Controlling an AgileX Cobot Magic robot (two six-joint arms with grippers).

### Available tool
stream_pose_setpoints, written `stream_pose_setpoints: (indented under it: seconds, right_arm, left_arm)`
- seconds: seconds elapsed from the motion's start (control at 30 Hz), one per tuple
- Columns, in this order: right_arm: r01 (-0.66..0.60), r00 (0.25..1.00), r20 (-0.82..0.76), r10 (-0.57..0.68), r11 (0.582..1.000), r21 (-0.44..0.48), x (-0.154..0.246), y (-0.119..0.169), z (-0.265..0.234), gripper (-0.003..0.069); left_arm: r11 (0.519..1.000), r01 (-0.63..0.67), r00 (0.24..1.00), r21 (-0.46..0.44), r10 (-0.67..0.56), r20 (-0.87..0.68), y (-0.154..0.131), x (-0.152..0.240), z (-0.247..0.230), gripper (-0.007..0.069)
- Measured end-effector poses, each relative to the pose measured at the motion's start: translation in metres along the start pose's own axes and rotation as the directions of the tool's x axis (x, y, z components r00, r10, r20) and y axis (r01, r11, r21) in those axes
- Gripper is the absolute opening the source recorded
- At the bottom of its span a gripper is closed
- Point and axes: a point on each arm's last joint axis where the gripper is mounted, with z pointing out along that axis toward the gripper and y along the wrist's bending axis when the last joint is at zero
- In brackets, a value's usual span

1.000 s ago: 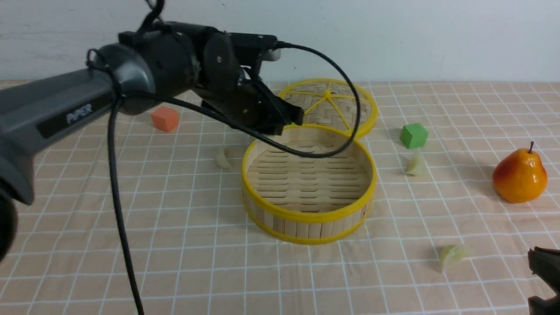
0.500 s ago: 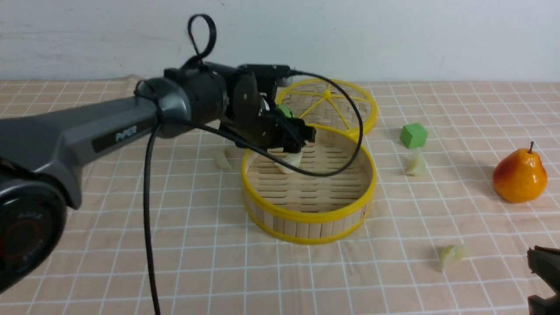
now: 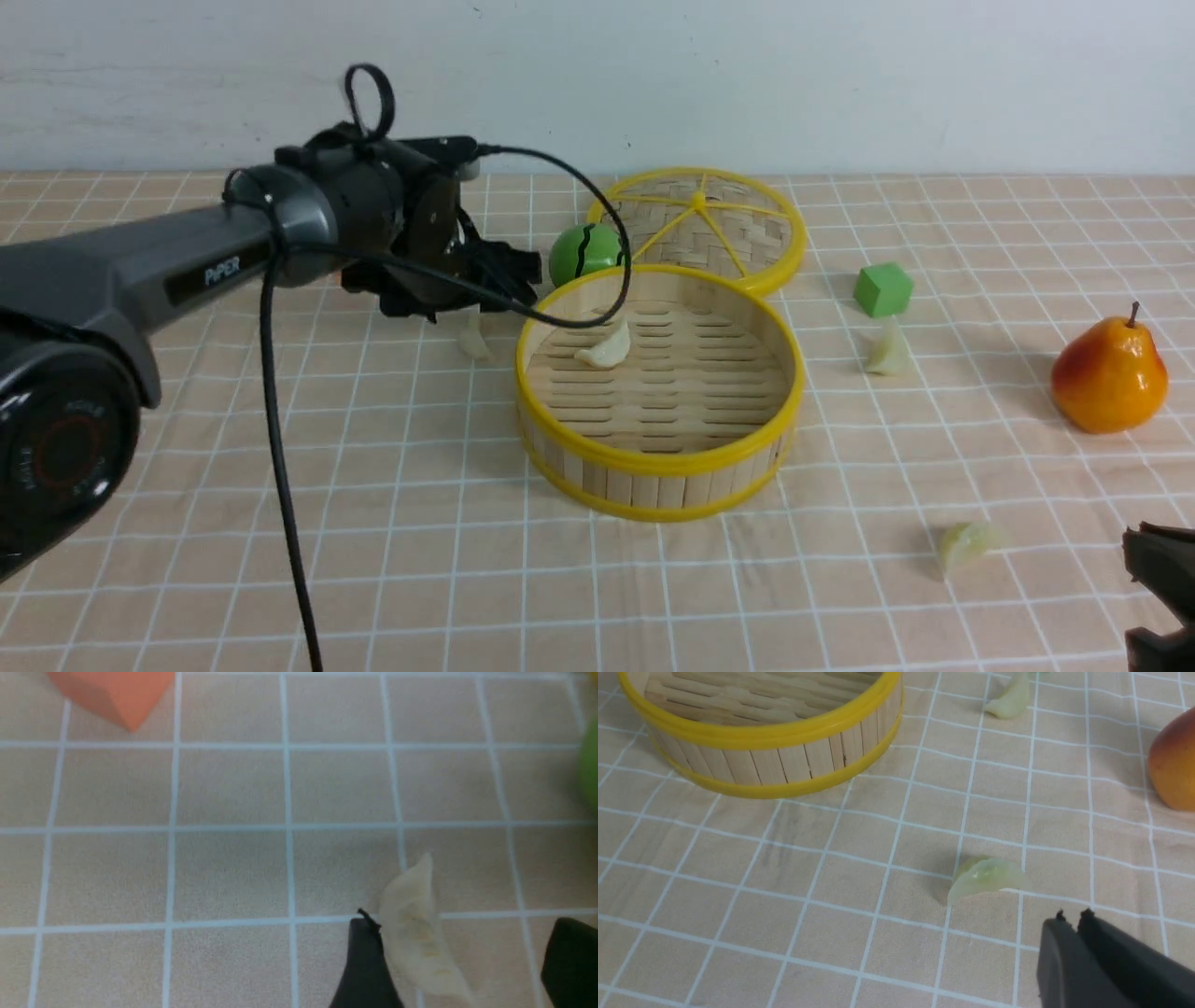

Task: Put the dumplings into the steamer on the table with the brown tablecloth.
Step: 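Reach for and grasp a dumpling on the table with the left gripper, then place the dumpling into the bamboo steamer basket with the left gripper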

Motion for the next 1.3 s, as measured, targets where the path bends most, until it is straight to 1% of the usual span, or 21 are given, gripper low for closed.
stream_pose_setpoints:
  seconds: [0.03, 0.13, 0.17, 0.23, 0.27, 0.3, 0.37, 0.47, 0.53, 0.6, 0.67, 0.7, 0.73, 0.8, 0.97, 1.03, 1.13, 1.2, 1.23, 1.27, 1.3]
  right_arm:
    - [-0.001, 1.0, 0.0, 0.001, 1.0, 0.0, 0.0, 0.0, 0.0, 0.0053]
    - [-0.001, 1.0, 0.0, 0.001, 1.0, 0.0, 0.0, 0.0, 0.0, 0.0054]
    - [-0.001, 1.0, 0.0, 0.001, 1.0, 0.0, 0.0, 0.0, 0.0, 0.0055]
    - [-0.001, 1.0, 0.0, 0.001, 1.0, 0.0, 0.0, 0.0, 0.0, 0.0058]
    - [-0.001, 1.0, 0.0, 0.001, 1.0, 0.0, 0.0, 0.0, 0.0, 0.0059]
    - [-0.001, 1.0, 0.0, 0.001, 1.0, 0.0, 0.0, 0.0, 0.0, 0.006]
    - [-0.002, 1.0, 0.0, 0.002, 1.0, -0.001, 0.0, 0.0, 0.0, 0.0064]
    - [-0.002, 1.0, 0.001, 0.002, 1.0, -0.001, 0.0, 0.0, 0.0, 0.0068]
    - [-0.002, 1.0, 0.004, 0.002, 1.0, -0.001, 0.0, 0.0, 0.0, 0.0071]
    - [-0.002, 1.0, 0.004, 0.002, 1.0, -0.001, 0.0, 0.0, 0.0, 0.0073]
    - [-0.002, 1.0, 0.004, 0.002, 1.0, -0.001, 0.0, 0.0, 0.0, 0.0075]
    - [-0.002, 1.0, 0.004, 0.002, 1.0, -0.001, 0.0, 0.0, 0.0, 0.0076]
    - [-0.002, 1.0, 0.005, 0.002, 1.0, -0.001, 0.0, 0.0, 0.0, 0.0078]
    - [-0.002, 1.0, 0.006, 0.002, 1.0, -0.001, -0.001, 0.0, 0.0, 0.008]
    - [-0.002, 1.0, 0.007, 0.002, 1.0, -0.002, -0.001, 0.0, 0.0, 0.0086]
    - [-0.002, 1.0, 0.008, 0.002, 1.0, -0.002, -0.001, 0.0, 0.0, 0.0088]
    - [-0.013, 1.0, 0.01, 0.013, 1.0, -0.005, -0.001, 0.0, 0.0, 0.009]
    - [-0.017, 1.0, 0.011, 0.017, 1.0, -0.006, -0.001, 0.001, 0.0, 0.0093]
    - [-0.021, 1.0, 0.01, 0.021, 1.0, -0.007, -0.001, 0.001, 0.0, 0.0095]
    - [-0.023, 1.0, 0.01, 0.023, 1.0, -0.008, -0.001, 0.001, 0.0, 0.0095]
    - [-0.042, 0.999, 0.006, 0.042, 0.999, -0.011, -0.001, 0.001, 0.0, 0.0097]
  left_arm:
    - [1.0, -0.006, 1.0, -0.002, 0.006, -0.002, 0.0, 0.002, 0.004, 0.0445]
    - [1.0, -0.022, 1.0, -0.006, 0.022, -0.019, 0.001, 0.013, 0.023, 0.0314]
    - [1.0, -0.023, 0.999, -0.008, 0.023, -0.024, 0.001, 0.014, 0.025, 0.0283]
    - [1.0, -0.024, 0.999, -0.01, 0.023, -0.03, 0.001, 0.016, 0.027, 0.0156]
    - [1.0, -0.023, 0.999, -0.012, 0.023, -0.032, 0.001, 0.015, 0.026, 0.0141]
    - [1.0, -0.023, 0.999, -0.013, 0.022, -0.031, 0.001, 0.015, 0.025, 0.0141]
    - [0.999, -0.032, 0.998, -0.026, 0.03, -0.058, -0.001, 0.009, 0.007, 0.0148]
    - [0.996, -0.088, 0.996, 0.005, 0.088, -0.033, -0.015, -0.008, -0.041, 0.0148]
    - [0.984, -0.159, 0.987, 0.08, 0.159, 0.008, -0.037, -0.019, -0.09, 0.0148]
    - [0.966, -0.205, 0.978, 0.158, 0.206, 0.014, -0.059, -0.017, -0.124, 0.0148]
    - [0.943, -0.239, 0.968, 0.23, 0.251, -0.023, -0.078, -0.007, -0.143, 0.0148]
    - [0.94, -0.241, 0.966, 0.243, 0.257, -0.036, -0.08, -0.005, -0.144, 0.0148]
    - [0.918, -0.281, 0.946, 0.281, 0.314, -0.08, -0.095, 0.011, -0.14, 0.0148]
    - [0.903, -0.312, 0.925, 0.296, 0.36, -0.122, -0.105, 0.027, -0.122, 0.0148]
    - [0.88, -0.393, 0.867, 0.265, 0.451, -0.211, -0.108, 0.058, -0.064, 0.0153]
    - [0.872, -0.423, 0.851, 0.246, 0.476, -0.222, -0.106, 0.062, -0.055, 0.0176]
    - [0.858, -0.469, 0.828, 0.209, 0.51, -0.234, -0.102, 0.063, -0.051, 0.0302]
    - [0.858, -0.481, 0.819, 0.182, 0.514, -0.255, -0.101, 0.056, -0.059, 0.0403]
    - [0.865, -0.472, 0.825, 0.172, 0.502, -0.259, -0.101, 0.049, -0.067, 0.0433]
    - [0.866, -0.471, 0.828, 0.171, 0.5, -0.253, -0.102, 0.048, -0.069, 0.0433]
    - [0.874, -0.458, 0.835, 0.161, 0.485, -0.258, -0.102, 0.038, -0.085, 0.046]
